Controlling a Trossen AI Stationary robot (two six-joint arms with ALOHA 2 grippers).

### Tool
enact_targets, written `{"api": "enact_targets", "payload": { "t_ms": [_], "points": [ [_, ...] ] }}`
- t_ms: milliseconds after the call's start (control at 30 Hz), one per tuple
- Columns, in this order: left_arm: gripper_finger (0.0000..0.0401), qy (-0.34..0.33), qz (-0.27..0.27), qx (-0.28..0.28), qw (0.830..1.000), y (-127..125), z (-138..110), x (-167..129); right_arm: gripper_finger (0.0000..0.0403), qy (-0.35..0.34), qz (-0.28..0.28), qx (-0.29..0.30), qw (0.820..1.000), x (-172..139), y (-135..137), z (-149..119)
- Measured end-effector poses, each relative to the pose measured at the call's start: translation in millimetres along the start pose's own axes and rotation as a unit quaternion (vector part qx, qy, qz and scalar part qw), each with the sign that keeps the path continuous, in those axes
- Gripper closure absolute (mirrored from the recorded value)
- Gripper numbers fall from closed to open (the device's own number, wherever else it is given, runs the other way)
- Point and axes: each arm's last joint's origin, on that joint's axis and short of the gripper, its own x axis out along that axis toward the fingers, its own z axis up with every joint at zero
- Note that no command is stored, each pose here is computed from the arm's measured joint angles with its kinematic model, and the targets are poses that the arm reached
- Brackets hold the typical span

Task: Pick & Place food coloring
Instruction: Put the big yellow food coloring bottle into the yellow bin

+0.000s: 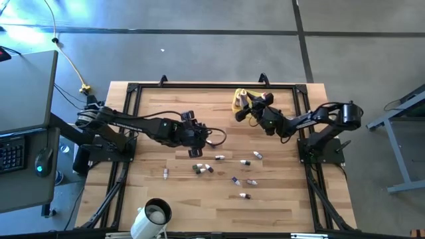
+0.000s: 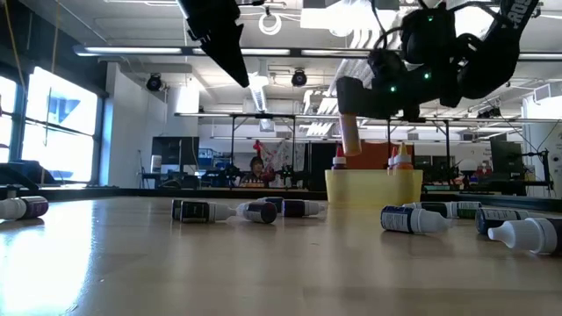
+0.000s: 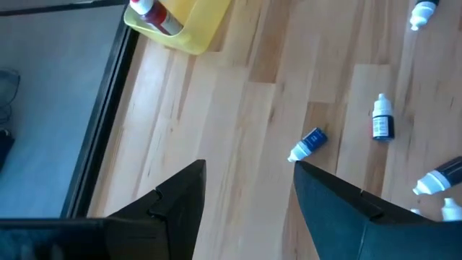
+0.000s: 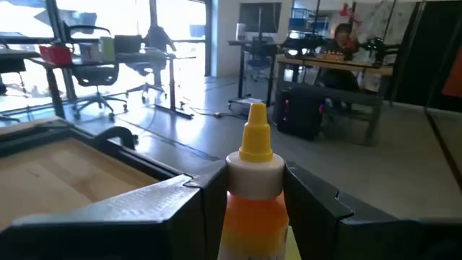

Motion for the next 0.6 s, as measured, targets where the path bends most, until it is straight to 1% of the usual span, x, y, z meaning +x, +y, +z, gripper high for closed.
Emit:
{"api": "enact_targets", "payload": {
  "t_ms": [133,233,433,500,600],
  "points": [
    [0.0194,-0.002,0.001,-0.001,1.000,1,0,-1,0.0284,0.012,-0.017,-0.010,1.000,6,5,-9],
    [0.0194,-0.002,0.002,-0.001,1.000,1,0,-1,0.0284,0.014,-0.025,-0.013,1.000,15,16,-12],
    [0.0194,-0.001,0.005,0.000,1.000,1,0,-1,0.0284,0.024,-0.099,-0.055,0.993,32,39,-24],
    [0.0194,0.001,0.005,0.001,1.000,1,-1,-1,0.0284,0.025,-0.121,-0.061,0.990,35,45,-27],
    [0.0194,0.001,0.004,0.001,1.000,1,-1,-1,0.0284,0.027,-0.171,-0.061,0.983,35,52,-32]
  ]
}}
